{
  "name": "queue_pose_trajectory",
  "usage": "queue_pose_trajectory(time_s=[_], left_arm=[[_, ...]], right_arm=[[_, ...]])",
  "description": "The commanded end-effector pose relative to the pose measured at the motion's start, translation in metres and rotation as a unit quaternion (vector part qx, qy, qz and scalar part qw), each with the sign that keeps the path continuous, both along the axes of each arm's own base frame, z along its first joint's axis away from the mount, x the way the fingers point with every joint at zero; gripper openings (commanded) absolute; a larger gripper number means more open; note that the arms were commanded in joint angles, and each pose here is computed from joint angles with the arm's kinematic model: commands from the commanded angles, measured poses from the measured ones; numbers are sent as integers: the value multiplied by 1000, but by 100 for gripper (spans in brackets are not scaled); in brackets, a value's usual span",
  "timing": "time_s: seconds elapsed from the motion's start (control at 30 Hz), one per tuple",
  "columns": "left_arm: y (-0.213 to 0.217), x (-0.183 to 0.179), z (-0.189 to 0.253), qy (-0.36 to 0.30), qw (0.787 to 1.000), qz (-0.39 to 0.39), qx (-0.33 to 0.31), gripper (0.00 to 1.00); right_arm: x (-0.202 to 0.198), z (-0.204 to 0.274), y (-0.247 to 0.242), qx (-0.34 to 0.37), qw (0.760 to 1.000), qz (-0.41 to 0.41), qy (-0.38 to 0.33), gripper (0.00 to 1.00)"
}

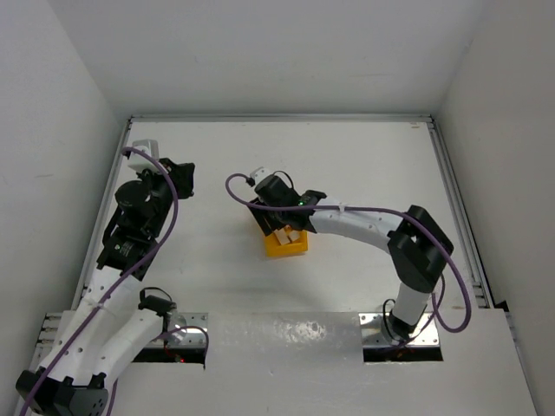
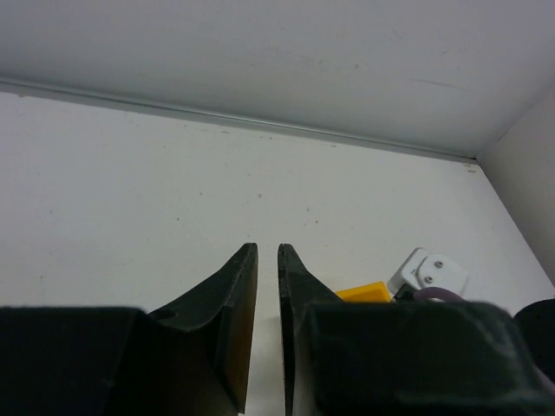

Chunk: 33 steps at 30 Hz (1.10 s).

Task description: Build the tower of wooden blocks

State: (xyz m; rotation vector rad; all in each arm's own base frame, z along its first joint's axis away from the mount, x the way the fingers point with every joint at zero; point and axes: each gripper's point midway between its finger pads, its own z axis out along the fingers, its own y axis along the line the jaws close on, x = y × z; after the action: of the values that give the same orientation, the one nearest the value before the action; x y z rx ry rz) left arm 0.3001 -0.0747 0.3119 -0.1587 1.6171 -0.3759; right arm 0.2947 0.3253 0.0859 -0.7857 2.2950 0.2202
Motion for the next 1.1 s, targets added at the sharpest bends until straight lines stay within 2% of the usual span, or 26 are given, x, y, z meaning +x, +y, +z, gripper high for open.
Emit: queue_pose_trajectory(time_s=[0.0,0.27,0.5,0.53,0.6,0.63,0.67,0.77,0.87,0.9,0.97,1.0,1.07], left_arm=[[6,1,7,-13,1000,13,-4,14],[5,0,8,-13,1000,11,-6,17],[4,-1,8,-14,1000,9,-6,17],[4,-1,8,-14,1000,7,-7,17],[4,-1,7,-13,1000,7,-7,17],[4,-1,7,-12,1000,8,-8,17],[4,0,7,-12,1000,8,-7,17],[4,-1,8,-14,1000,7,-7,17],[4,0,7,-13,1000,7,-8,17],[4,0,7,-13,1000,7,-9,17],[3,1,6,-10,1000,6,-8,17],[2,1,6,-11,1000,4,-8,17],[2,0,7,-13,1000,3,-9,17]], right_arm=[[2,11,31,63,998,-16,11,62],[8,-27,36,51,997,-44,24,55],[15,-56,33,25,997,-70,27,39],[16,-58,32,25,997,-72,28,29],[14,-60,33,29,996,-73,34,16],[10,-61,33,34,996,-69,40,6],[8,-60,34,39,996,-64,42,1],[-5,-45,43,79,994,-36,62,0],[-21,-5,62,171,982,1,82,0],[-33,7,66,202,973,23,104,0],[-32,26,74,265,956,27,123,0],[-43,28,76,288,944,46,157,0],[-37,45,78,352,917,37,181,0]])
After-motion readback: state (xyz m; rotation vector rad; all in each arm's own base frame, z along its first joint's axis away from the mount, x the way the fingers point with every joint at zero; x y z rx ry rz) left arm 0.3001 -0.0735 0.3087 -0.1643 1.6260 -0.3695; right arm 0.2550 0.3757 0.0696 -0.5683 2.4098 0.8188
